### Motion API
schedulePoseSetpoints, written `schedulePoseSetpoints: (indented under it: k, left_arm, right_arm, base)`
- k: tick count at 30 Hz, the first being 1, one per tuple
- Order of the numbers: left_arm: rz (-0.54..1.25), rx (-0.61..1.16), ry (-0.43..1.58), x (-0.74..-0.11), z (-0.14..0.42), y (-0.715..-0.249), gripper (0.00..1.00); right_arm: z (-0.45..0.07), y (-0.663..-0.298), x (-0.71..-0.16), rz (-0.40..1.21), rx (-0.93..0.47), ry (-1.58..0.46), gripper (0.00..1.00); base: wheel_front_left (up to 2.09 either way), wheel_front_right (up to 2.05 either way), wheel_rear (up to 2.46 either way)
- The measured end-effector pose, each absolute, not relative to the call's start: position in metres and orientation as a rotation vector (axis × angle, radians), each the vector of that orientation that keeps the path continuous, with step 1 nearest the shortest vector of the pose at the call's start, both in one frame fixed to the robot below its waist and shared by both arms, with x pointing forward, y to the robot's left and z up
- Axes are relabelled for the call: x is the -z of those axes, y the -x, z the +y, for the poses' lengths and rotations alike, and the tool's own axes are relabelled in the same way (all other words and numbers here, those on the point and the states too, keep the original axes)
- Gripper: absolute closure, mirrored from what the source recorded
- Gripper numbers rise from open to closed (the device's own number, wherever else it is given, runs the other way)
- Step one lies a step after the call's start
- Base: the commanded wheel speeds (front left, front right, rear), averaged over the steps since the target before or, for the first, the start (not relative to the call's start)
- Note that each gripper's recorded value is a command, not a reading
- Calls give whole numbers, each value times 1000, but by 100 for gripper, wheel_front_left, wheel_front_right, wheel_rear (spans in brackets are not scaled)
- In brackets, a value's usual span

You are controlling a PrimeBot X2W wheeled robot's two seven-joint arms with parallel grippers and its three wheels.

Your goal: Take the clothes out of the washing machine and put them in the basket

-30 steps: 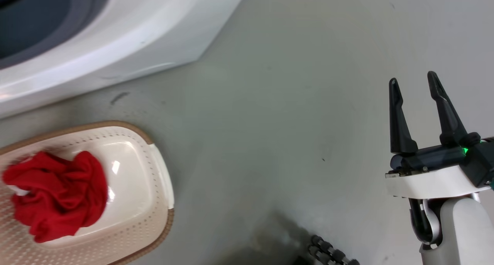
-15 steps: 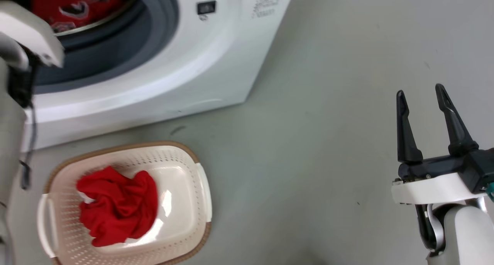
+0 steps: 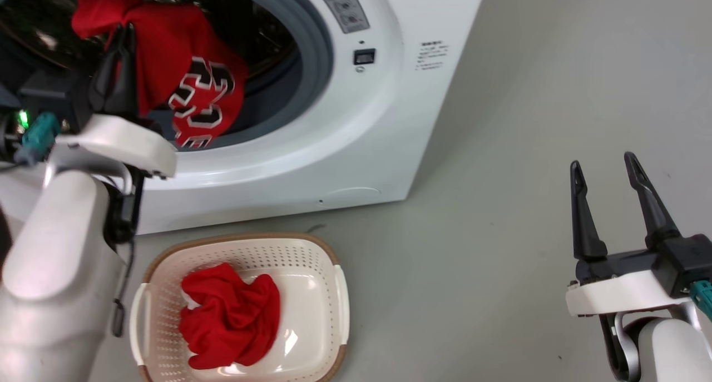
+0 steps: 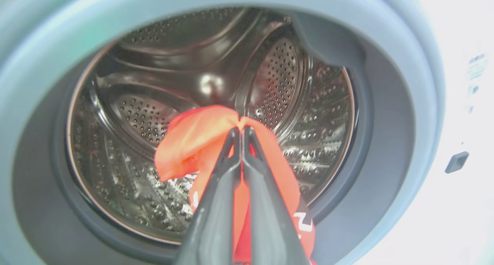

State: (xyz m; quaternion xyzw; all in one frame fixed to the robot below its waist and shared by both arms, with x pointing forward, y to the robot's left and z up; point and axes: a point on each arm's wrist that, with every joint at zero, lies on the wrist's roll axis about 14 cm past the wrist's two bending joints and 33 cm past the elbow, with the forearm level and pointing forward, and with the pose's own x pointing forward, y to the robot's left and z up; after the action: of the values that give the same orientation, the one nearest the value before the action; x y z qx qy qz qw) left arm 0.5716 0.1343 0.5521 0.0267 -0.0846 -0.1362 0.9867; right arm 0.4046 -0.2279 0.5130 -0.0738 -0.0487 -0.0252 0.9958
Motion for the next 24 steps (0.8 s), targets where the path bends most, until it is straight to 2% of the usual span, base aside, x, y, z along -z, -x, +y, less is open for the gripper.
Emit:
schedulePoseSetpoints:
  k: [11,24]
  left_arm:
    - [-336,263,-23,-599,143,-495,100]
    - [-193,378,6,-547,120,-447,100]
  right_arm:
    - [-202,-407,-520,-126,-20,134,0]
    - [-183,-416,-517,-126,-77,138,0]
  base:
    - [0,0,0]
    - [0,0,0]
